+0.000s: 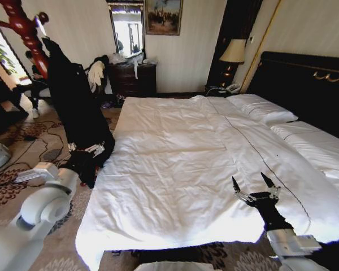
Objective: Pick up the clothes from the bed and hang them on the clothes hanger.
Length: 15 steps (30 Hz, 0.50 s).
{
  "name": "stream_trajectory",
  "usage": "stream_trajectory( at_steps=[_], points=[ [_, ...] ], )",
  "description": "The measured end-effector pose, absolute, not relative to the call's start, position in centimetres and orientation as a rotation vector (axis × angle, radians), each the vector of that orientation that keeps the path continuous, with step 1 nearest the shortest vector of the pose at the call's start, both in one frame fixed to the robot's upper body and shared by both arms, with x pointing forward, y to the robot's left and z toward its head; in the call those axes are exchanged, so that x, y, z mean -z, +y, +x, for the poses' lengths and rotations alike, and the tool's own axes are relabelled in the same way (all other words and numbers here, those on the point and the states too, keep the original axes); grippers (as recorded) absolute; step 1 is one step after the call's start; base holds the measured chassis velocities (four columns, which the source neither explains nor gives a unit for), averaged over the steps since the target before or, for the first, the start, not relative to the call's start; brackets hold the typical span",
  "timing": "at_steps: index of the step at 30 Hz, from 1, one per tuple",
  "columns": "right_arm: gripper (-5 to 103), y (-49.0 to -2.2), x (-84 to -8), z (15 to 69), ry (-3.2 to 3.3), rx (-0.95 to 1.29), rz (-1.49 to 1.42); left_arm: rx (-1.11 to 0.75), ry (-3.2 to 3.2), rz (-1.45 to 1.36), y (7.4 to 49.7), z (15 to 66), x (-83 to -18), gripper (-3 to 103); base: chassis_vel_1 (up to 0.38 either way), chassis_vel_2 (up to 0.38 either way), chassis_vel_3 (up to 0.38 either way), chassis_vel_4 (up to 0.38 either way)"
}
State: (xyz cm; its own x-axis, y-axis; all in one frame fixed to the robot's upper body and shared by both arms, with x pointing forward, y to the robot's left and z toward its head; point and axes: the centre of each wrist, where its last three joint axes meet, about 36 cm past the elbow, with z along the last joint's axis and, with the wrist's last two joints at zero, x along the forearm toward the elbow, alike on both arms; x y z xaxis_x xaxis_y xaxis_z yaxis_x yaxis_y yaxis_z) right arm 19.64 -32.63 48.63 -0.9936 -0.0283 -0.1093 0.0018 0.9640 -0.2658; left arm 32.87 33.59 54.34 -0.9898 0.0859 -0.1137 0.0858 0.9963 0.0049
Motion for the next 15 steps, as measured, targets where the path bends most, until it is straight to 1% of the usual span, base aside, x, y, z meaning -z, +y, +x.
stream_trajectory(
  at_steps=[6,10,11,14,15],
  points=[
    [100,-32.6,-48.6,19.6,3.002,0.406,-0.02,-0.03,3.032,0.134,32.7,30.8,-52.1,100,0.0,0.0,0.0,0.0],
    [100,-32.6,-48.6,19.6,3.002,0.406,-0.02,-0.067,3.013,0.139,31.5,28.0,-48.8,100,0.0,0.0,0.0,0.0],
    [100,-32.6,-48.6,19.6,3.002,0.406,-0.02,-0.067,3.013,0.139,31.5,28.0,-48.8,100,0.0,0.0,0.0,0.0],
    [100,-32.6,-48.6,19.6,3.002,0.406,-0.02,-0.06,3.037,0.128,30.8,25.4,-46.9,100,0.0,0.0,0.0,0.0],
    [100,-32.6,-48.6,19.6,3.002,0.406,-0.02,-0.06,3.037,0.128,30.8,25.4,-46.9,100,0.0,0.0,0.0,0.0]
  ],
)
